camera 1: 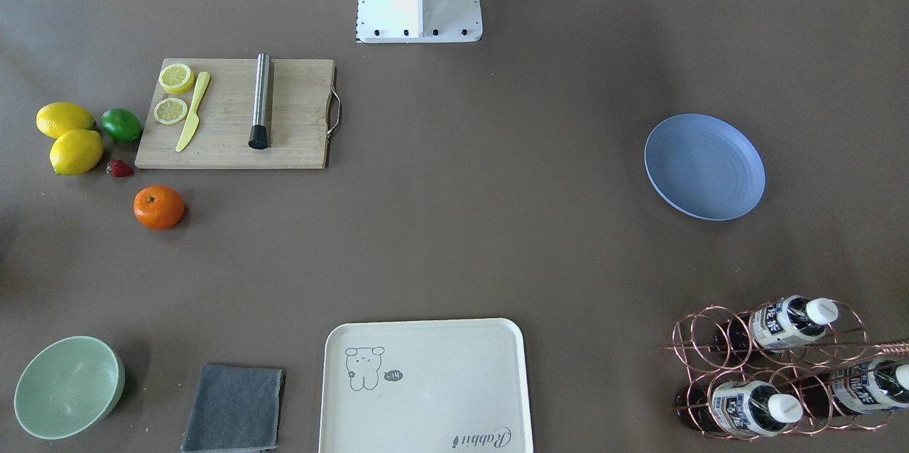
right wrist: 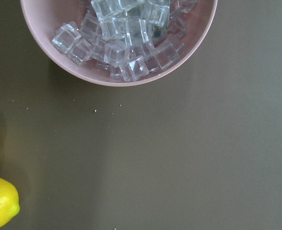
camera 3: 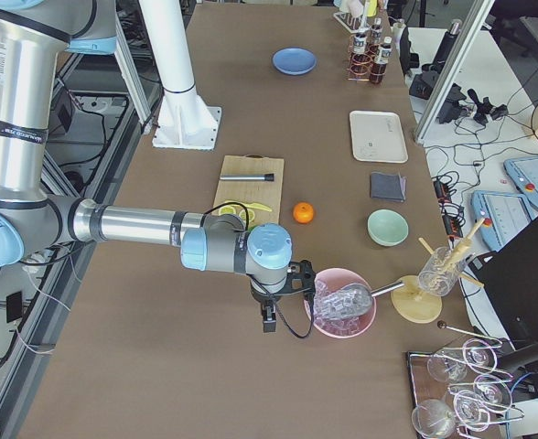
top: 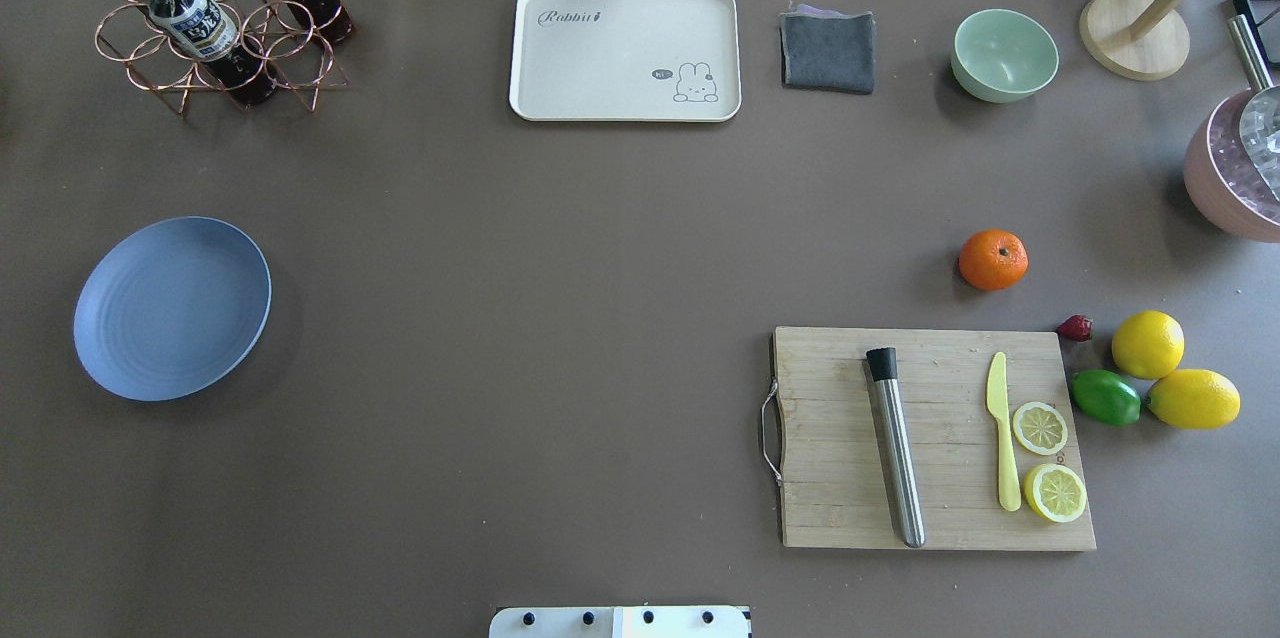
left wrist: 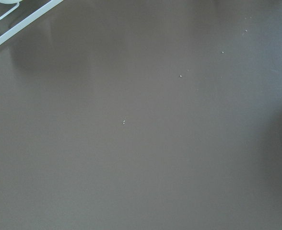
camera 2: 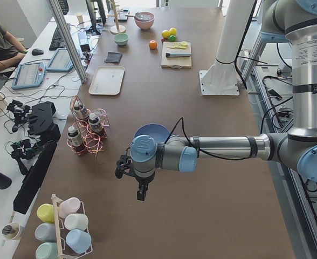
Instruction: Pick orange to plate
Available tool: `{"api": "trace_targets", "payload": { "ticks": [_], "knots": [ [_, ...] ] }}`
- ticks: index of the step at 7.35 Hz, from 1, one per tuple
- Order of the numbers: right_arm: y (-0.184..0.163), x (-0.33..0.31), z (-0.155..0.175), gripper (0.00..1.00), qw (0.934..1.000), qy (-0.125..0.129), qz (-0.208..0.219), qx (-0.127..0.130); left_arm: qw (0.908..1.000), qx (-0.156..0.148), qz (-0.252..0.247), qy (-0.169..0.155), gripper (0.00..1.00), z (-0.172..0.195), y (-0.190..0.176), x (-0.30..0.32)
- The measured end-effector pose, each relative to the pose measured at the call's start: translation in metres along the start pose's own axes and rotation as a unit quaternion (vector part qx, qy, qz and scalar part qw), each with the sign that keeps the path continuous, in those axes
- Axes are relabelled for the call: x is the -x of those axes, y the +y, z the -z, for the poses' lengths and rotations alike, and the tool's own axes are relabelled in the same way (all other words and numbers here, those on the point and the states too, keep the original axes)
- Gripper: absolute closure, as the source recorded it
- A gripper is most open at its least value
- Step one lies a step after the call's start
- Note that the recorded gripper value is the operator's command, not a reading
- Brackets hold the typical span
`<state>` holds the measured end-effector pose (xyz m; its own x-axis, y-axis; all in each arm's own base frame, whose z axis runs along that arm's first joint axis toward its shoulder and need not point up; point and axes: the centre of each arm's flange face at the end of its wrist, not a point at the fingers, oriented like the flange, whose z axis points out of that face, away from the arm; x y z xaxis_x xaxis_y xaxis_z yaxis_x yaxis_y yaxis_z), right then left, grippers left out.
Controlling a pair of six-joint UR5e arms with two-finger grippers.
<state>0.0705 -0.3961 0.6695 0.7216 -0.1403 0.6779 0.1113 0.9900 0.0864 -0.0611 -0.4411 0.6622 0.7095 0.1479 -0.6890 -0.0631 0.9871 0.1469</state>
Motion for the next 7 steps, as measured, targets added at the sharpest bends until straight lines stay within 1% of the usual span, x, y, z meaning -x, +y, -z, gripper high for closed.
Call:
{"api": "trace_targets", "payload": {
  "ticks": [5, 7],
  "knots": [
    [0.0000, 0.0005, -0.0011, 0.00, 1.0000, -0.002, 0.000, 0.001, 1.0000, -0.003, -0.004, 0.000, 0.02, 0.0036, -0.0020, -0.0036],
    [0.0001, 0.0006, -0.0015, 0.00, 1.0000, -0.003, 0.000, 0.002, 0.9999, -0.004, -0.005, -0.009, 0.02, 0.0046, -0.0049, -0.0028]
  ]
}}
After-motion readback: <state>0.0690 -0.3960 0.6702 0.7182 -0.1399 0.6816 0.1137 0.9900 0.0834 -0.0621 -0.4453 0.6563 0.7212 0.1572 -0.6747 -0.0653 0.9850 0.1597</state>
